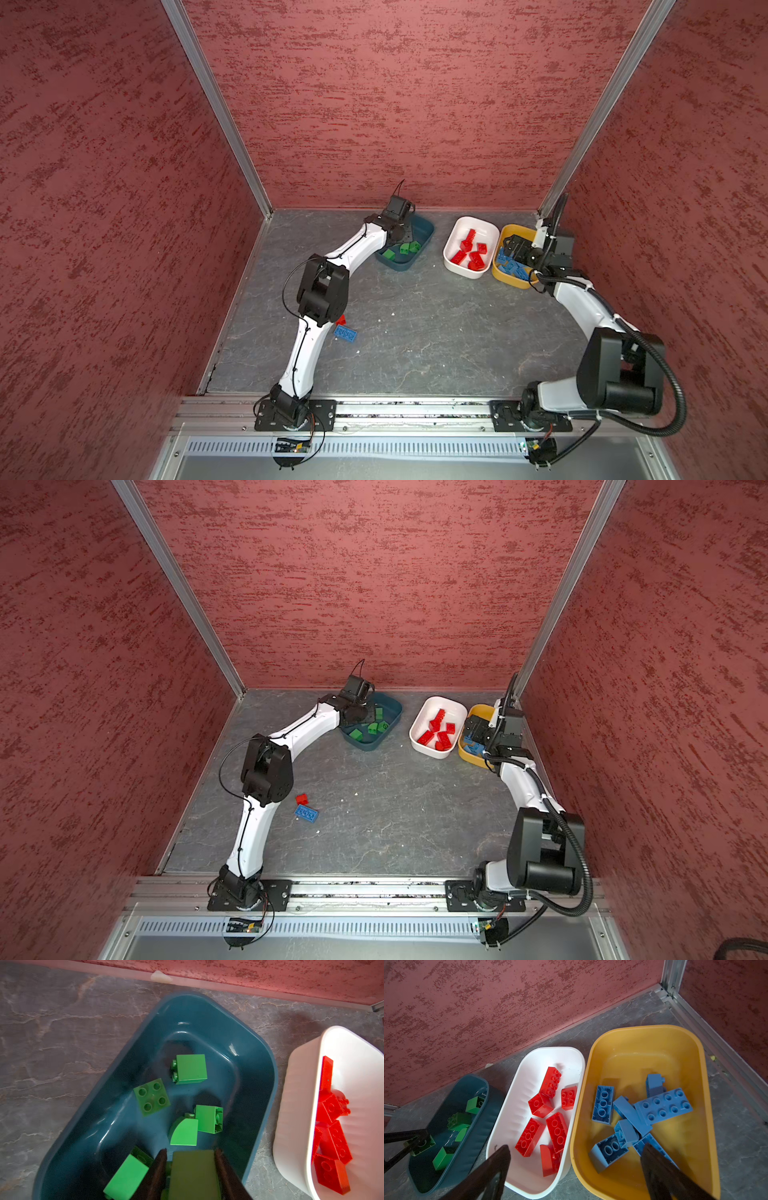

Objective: Sort the legos into containers by color
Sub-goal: 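Grasp a green brick with the left gripper and drop it in the teal tub, then grasp the last red brick from the table with the left gripper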

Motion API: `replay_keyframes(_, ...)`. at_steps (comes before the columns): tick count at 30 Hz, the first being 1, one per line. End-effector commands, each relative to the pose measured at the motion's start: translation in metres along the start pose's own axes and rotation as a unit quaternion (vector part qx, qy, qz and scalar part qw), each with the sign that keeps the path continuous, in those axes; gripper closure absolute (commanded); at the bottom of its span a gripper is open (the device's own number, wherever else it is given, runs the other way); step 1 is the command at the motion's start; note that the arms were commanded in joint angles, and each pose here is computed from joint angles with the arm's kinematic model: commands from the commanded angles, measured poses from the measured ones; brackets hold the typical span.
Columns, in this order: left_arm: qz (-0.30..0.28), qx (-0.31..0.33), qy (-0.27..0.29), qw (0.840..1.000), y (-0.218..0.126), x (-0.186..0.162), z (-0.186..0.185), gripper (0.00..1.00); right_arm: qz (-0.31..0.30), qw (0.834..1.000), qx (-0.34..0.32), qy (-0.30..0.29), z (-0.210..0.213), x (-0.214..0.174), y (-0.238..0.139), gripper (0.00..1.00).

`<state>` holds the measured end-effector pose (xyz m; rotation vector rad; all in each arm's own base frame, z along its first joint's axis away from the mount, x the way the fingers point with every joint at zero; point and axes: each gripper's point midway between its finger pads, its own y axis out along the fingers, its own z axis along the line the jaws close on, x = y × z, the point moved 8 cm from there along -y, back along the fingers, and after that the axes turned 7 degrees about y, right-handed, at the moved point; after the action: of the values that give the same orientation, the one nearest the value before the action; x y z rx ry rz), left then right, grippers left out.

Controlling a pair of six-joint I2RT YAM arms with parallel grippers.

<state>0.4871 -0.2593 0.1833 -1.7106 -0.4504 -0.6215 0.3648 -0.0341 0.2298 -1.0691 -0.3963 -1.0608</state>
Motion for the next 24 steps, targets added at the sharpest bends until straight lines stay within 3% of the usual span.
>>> replay_keyframes(1, -0.011, 0.042, 0.002, 0.999, -0.015, 0.003, 0.009, 0.47, -0.002, 1.000, 0.016, -0.007, 0.009, -0.001, -0.004, 0.01)
replay_keyframes(6, -0.036, 0.027, 0.022, 0.999, -0.048, 0.006, 0.002, 0.18, 0.002, 1.000, 0.022, -0.017, 0.019, -0.003, -0.001, 0.01)
replay_keyframes(12, -0.048, 0.046, 0.025, 0.997, -0.084, -0.005, 0.010, 0.00, -0.001, 0.997, 0.025, -0.072, 0.045, -0.003, -0.005, 0.01)
replay_keyframes(16, -0.037, 0.070, 0.027, 0.996, -0.102, -0.026, 0.025, 0.01, 0.008, 0.993, 0.056, -0.107, 0.068, -0.010, -0.004, 0.01)
replay_keyframes(24, 0.050, 0.116, 0.002, 0.992, -0.131, -0.092, 0.062, 0.00, 0.036, 0.981, 0.094, -0.164, 0.104, -0.028, 0.007, 0.01)
